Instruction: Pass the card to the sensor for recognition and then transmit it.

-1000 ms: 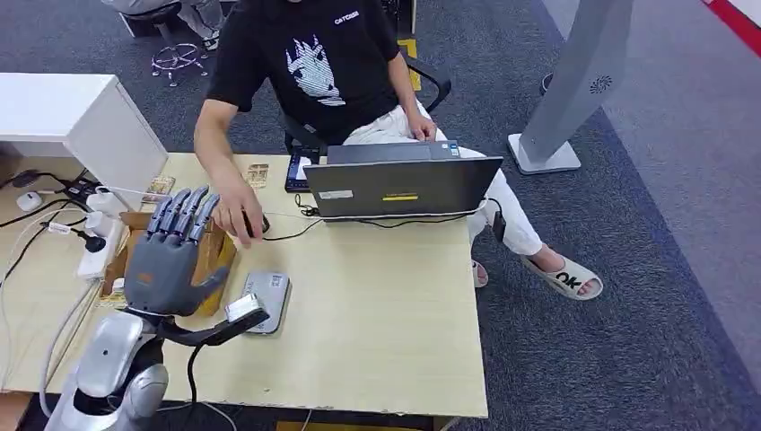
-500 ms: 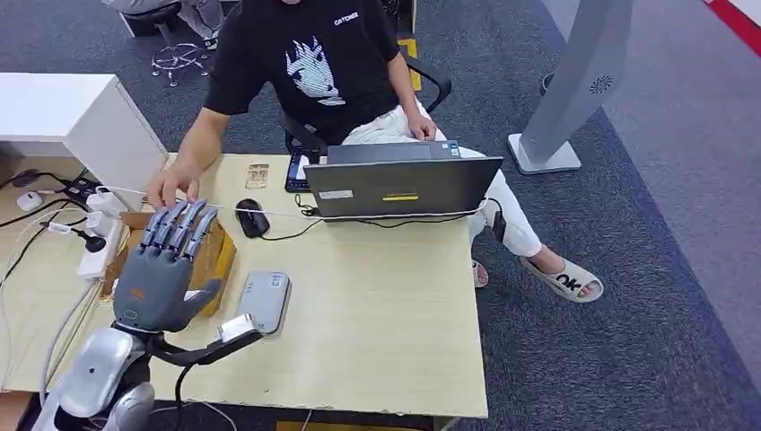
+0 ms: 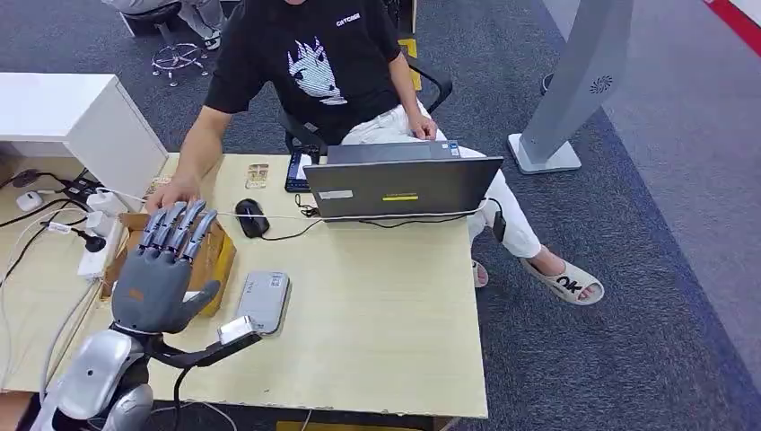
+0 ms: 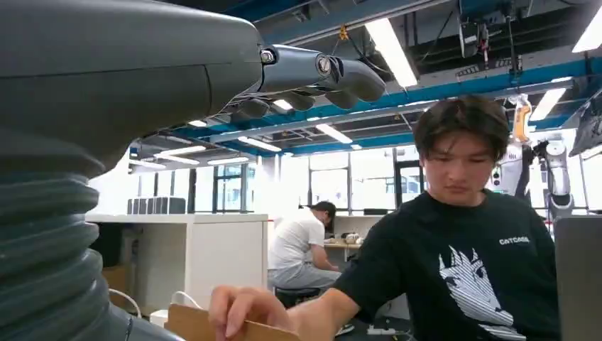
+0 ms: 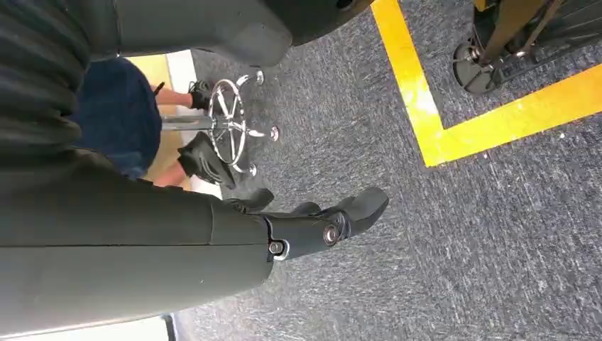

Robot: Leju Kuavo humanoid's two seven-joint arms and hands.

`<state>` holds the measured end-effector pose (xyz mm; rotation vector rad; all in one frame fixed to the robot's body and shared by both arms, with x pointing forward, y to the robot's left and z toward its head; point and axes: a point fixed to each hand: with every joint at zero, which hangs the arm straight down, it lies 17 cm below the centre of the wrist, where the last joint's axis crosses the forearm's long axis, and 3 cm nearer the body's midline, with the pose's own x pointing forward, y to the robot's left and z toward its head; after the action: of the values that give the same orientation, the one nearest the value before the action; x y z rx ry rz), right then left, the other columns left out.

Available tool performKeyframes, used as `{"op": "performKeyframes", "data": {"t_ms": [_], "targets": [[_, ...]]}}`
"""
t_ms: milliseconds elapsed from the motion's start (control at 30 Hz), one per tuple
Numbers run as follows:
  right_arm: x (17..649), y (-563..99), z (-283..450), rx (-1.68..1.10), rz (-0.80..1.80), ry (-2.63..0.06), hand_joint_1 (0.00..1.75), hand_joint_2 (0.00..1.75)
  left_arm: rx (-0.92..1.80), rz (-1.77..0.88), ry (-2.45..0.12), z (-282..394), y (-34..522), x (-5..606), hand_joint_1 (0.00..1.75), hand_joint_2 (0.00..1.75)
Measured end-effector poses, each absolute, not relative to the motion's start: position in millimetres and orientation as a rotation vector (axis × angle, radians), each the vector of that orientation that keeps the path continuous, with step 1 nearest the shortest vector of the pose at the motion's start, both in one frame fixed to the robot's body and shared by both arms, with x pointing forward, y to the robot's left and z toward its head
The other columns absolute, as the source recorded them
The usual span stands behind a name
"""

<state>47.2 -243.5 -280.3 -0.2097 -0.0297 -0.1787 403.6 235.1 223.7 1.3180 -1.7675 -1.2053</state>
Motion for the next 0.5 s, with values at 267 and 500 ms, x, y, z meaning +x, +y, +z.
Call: {"op": "performKeyframes", "data": {"t_ms": [267,500], "targets": [[46,-243,-280,-0.208,-0.206,-0.027,0.0,1.75,1.23,-1.17,-1.765,219,237,389,0.0,1.75],[45,-240,-280,-0.202,-0.242,-0.021,0.0,1.75,1.178,-1.166,-1.753,210,238,364,0.0,1.75]]}}
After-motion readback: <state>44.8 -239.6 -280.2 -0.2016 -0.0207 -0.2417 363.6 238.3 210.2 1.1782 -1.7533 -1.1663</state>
